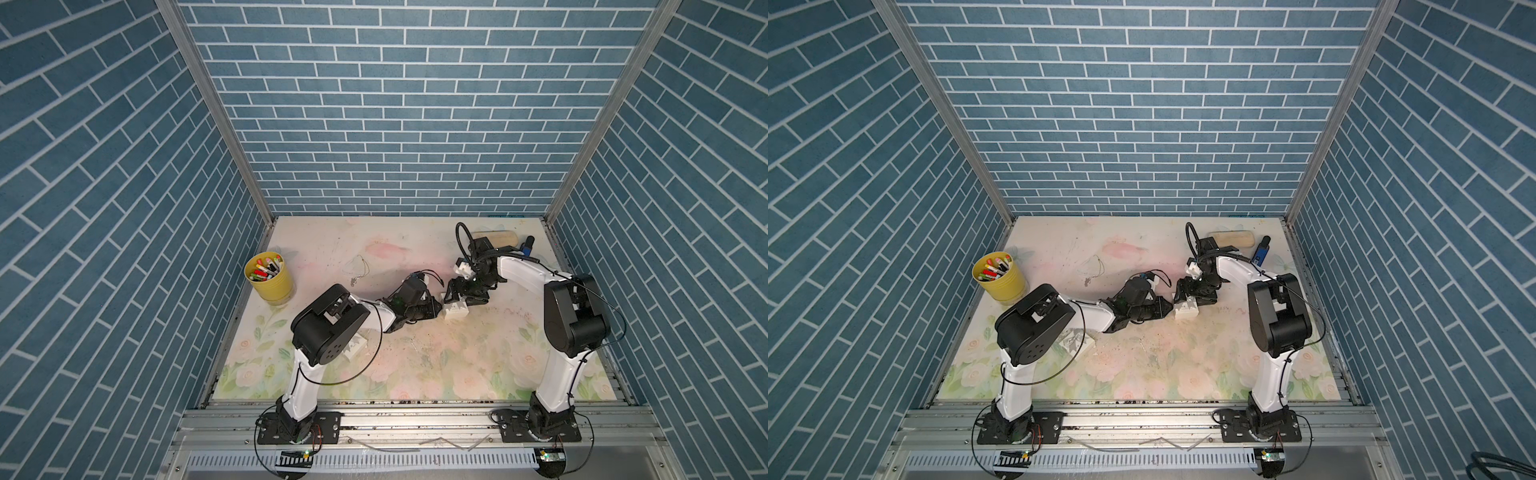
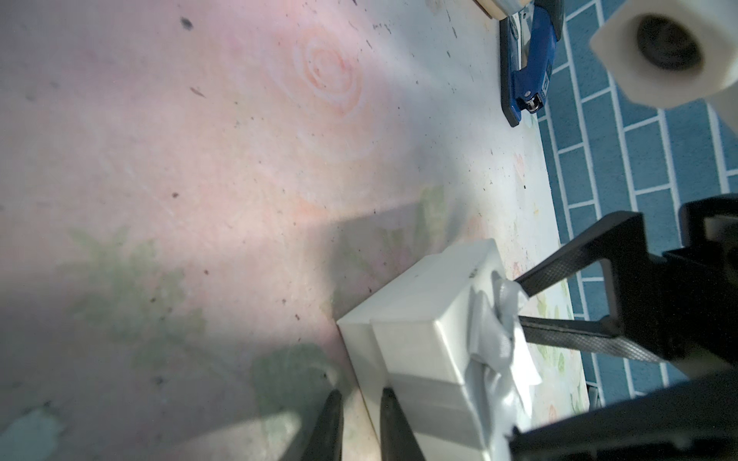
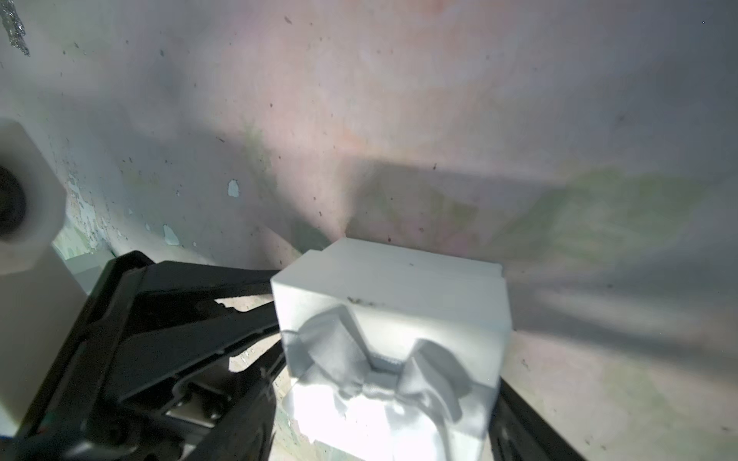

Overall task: Take the necklace out of the lift-off lid jewelry box
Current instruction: Close the lid on the jewelry box, then move the jewelry box to the center of the board.

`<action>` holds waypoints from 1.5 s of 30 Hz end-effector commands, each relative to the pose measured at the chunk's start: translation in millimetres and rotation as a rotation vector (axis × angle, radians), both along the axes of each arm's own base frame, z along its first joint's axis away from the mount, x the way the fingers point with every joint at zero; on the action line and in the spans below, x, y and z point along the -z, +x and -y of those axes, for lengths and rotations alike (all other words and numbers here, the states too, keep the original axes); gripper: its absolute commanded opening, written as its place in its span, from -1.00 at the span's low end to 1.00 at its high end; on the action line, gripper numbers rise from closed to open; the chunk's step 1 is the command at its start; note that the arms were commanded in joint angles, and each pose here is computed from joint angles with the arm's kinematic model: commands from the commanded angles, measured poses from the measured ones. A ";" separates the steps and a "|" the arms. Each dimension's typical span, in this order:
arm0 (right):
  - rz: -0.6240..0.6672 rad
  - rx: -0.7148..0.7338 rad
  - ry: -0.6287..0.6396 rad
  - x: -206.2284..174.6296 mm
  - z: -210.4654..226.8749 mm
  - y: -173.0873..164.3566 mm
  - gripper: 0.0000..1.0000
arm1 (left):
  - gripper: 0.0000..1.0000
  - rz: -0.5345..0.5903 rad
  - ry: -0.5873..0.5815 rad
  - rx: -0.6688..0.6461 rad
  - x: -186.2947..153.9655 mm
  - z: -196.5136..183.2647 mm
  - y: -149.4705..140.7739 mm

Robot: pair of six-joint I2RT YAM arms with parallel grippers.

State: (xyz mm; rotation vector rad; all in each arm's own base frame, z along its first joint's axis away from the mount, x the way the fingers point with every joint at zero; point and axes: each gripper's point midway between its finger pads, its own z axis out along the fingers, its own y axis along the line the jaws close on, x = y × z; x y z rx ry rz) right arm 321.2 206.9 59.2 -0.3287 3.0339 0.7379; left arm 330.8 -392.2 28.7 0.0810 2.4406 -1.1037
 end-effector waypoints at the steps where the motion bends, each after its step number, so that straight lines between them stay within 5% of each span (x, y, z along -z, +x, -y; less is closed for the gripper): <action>1: -0.012 -0.022 0.064 -13.8 -13.0 -9.2 0.56 | -0.60 -0.002 -0.010 0.024 2.7 8.4 -2.9; 7: -0.026 -0.012 -0.007 0.5 -2.7 -9.9 0.24 | -0.61 -0.002 -0.003 0.024 3.8 6.4 -4.2; 22: 0.031 0.014 -0.206 23.2 25.6 9.0 0.36 | -0.37 0.035 0.091 -0.029 -9.2 -34.1 13.1; 33: 0.160 0.022 -0.245 30.6 41.6 85.0 0.33 | -0.35 0.102 0.196 -0.112 -45.3 -98.3 44.0; 37: 0.208 0.023 -0.256 13.1 51.5 106.4 0.46 | -0.28 0.100 0.315 -0.174 -54.4 -143.5 48.5; 45: 0.303 0.010 -0.207 -46.0 46.6 109.1 0.54 | 0.80 0.025 0.778 -0.433 -78.1 -280.3 11.0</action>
